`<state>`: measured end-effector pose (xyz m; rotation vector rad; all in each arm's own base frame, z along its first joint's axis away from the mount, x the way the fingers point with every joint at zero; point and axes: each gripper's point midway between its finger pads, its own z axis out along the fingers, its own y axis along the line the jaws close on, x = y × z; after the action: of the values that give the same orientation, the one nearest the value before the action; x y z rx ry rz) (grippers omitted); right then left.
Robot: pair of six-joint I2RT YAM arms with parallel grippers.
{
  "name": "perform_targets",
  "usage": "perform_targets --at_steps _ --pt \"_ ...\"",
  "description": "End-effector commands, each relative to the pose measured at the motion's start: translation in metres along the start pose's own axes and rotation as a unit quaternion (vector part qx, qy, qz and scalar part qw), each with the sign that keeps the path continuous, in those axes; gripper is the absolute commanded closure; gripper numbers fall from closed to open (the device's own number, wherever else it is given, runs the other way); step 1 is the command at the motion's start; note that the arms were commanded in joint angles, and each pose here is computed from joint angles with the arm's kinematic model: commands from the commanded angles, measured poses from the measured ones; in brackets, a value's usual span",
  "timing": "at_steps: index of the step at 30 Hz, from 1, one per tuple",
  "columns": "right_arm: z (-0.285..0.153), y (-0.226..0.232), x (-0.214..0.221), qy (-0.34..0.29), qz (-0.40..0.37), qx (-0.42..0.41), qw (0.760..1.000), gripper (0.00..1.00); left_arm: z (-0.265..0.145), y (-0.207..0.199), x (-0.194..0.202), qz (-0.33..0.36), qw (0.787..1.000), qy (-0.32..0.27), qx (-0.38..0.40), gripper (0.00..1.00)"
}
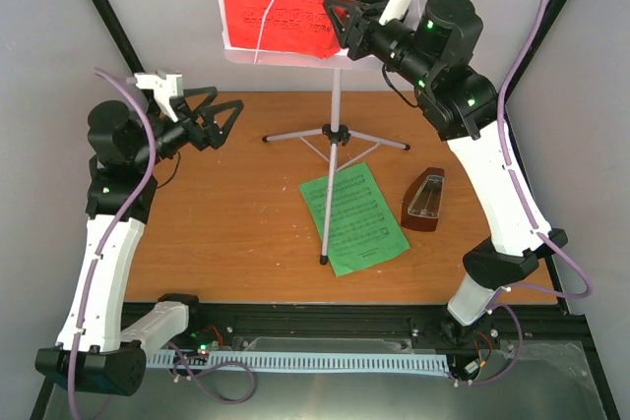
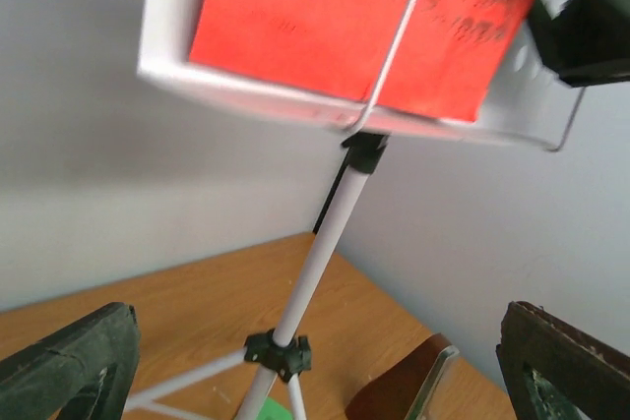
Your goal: Pack up the instrument practice props
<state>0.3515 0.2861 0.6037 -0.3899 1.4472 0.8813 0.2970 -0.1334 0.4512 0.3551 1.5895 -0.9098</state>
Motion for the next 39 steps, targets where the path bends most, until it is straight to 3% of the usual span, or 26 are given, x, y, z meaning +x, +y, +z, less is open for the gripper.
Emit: perform_targets --at_steps 1,8,15,22,39 --pt "0.007 0.0 -0.007 -0.018 -0.01 0.0 1.0 0.67 -0.003 -0.024 -0.034 0.028 0.999 -0.03 0.036 0.0" --pt "0.008 -0.002 -0.008 -0.024 -0.013 0.004 1.0 0.97 -0.001 -0.053 -0.078 0.05 0.993 -0.055 0.092 0.11" --pt "0.007 -0.003 -0.009 -0.03 -0.018 0.008 0.999 0.97 0.018 -0.07 -0.12 0.054 0.988 -0.061 0.133 0.36" --pt "0.004 -0.003 -0.012 -0.035 -0.022 0.01 0.999 0.97 0.052 -0.087 -0.151 0.072 0.985 -0.059 0.142 0.51" --pt "0.0 -0.003 -0.014 -0.035 -0.034 0.016 0.999 0.97 0.102 -0.08 -0.148 0.054 0.984 -0.04 0.167 0.69"
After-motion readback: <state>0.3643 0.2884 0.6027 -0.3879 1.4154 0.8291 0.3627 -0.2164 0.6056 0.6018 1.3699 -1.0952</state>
